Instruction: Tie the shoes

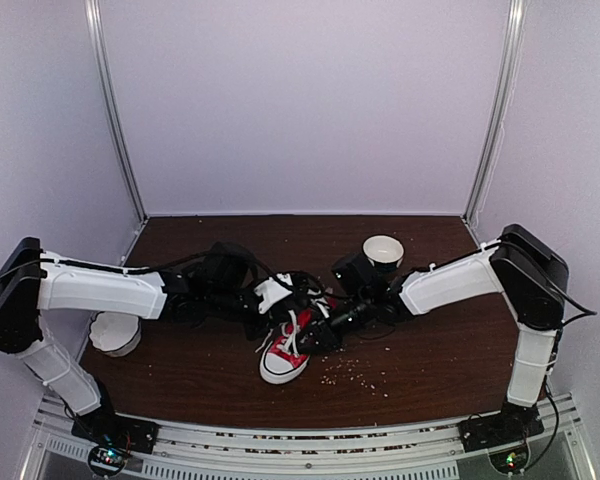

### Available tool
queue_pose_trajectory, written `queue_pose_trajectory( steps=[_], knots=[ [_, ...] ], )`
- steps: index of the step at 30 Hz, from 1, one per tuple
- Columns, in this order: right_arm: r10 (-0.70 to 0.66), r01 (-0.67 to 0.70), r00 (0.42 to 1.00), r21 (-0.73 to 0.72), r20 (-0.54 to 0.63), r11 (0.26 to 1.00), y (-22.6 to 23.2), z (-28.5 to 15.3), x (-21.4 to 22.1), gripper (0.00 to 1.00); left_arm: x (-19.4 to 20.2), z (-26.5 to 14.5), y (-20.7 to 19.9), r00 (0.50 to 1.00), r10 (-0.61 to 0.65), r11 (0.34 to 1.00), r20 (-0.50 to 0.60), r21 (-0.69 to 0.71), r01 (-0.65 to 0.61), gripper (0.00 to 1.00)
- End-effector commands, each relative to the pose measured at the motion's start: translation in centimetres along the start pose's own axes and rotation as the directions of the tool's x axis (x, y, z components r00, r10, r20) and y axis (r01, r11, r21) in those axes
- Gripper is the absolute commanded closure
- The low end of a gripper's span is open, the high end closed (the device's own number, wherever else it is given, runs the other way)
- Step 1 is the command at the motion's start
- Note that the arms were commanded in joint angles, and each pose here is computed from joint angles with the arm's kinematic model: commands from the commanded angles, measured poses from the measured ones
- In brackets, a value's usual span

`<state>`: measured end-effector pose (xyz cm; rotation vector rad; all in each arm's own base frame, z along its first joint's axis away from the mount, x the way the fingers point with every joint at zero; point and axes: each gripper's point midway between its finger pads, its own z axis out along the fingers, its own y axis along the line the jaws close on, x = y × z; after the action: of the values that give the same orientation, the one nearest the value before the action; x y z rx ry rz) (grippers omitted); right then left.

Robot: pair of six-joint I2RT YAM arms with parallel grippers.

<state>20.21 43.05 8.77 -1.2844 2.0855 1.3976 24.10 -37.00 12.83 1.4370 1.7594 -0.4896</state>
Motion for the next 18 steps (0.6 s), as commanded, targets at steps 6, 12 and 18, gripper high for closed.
queue_pose_trajectory(
  steps=[6,12,18],
  knots=[
    [0.020,-0.016,0.998,0.061,-0.061,0.998,-0.5,-2.9,1.4,0.68,-0.7,1.8,1.5,0.999,-0.032,0.998,0.022,-0.056,0.033,1.00],
    [0.073,-0.064,0.996,0.168,-0.051,0.984,-2.8,-4.8,2.1,0.66,0.2,3.2,1.5,0.999,-0.046,0.998,-0.028,-0.041,0.045,1.00],
    [0.078,-0.089,0.996,0.266,0.051,0.960,-3.9,-7.4,1.0,0.66,1.1,4.0,1.2,0.996,-0.061,0.998,-0.067,-0.023,0.060,1.00]
  ],
)
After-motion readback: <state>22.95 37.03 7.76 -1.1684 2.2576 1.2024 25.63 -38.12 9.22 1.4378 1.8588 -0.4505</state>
